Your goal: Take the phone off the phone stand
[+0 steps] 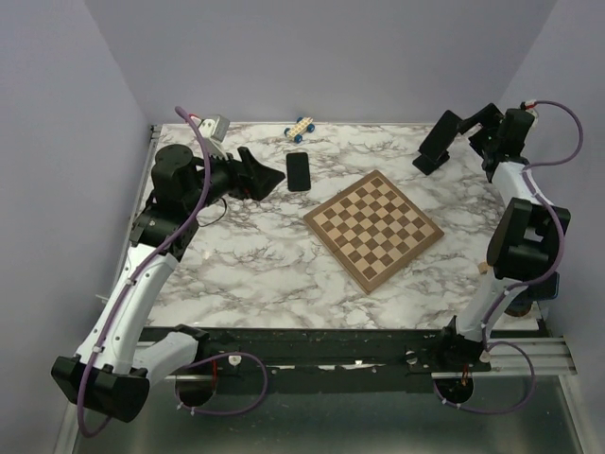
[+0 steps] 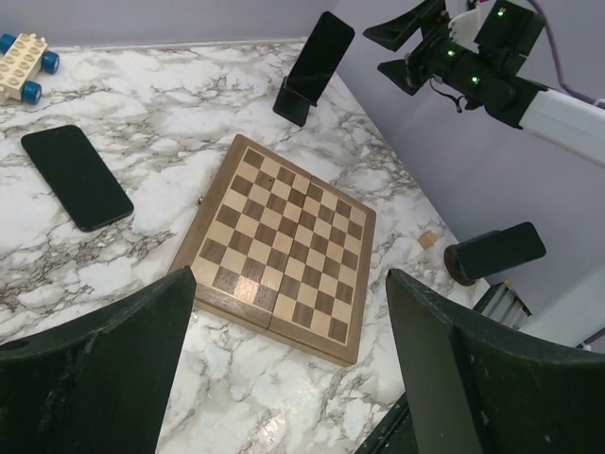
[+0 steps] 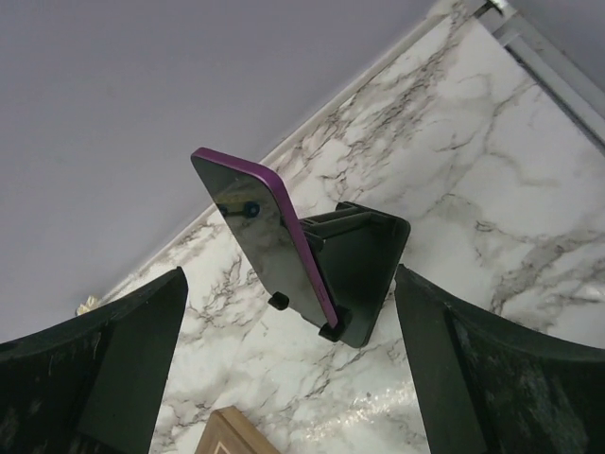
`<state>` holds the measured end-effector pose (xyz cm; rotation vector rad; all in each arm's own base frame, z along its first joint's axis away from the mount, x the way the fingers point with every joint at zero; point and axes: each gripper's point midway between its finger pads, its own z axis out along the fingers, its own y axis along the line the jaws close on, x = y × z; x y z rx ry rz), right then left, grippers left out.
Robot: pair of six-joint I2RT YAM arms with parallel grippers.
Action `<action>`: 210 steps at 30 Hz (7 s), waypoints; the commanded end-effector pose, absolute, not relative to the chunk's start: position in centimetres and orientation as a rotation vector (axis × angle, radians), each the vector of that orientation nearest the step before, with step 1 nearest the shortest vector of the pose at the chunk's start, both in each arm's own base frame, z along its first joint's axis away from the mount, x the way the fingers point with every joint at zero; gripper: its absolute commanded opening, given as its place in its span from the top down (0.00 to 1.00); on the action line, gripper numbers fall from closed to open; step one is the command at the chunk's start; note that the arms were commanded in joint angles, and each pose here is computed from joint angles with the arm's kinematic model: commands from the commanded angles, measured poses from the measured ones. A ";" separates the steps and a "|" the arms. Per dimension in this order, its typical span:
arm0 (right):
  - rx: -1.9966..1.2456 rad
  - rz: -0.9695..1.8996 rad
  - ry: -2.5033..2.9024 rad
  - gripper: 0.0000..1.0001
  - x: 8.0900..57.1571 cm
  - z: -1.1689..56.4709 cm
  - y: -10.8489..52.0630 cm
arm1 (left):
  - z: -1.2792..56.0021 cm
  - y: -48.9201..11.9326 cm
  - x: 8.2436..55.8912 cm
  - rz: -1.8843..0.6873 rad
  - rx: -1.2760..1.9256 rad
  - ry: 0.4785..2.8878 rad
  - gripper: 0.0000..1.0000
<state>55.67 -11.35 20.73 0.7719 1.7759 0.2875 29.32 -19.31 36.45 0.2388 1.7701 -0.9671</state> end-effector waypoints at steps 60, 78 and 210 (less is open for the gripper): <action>0.307 0.875 1.611 0.39 62.6 16.7 -9.3 | 37.4 -18.8 29.6 -1.177 0.236 1.700 0.30; 0.260 0.892 1.615 0.69 62.8 16.6 -8.8 | 37.2 -19.0 29.7 -1.197 0.239 1.699 0.32; 0.299 0.192 2.282 0.00 60.6 7.9 22.8 | 35.4 -18.1 31.2 -1.166 0.118 1.766 0.25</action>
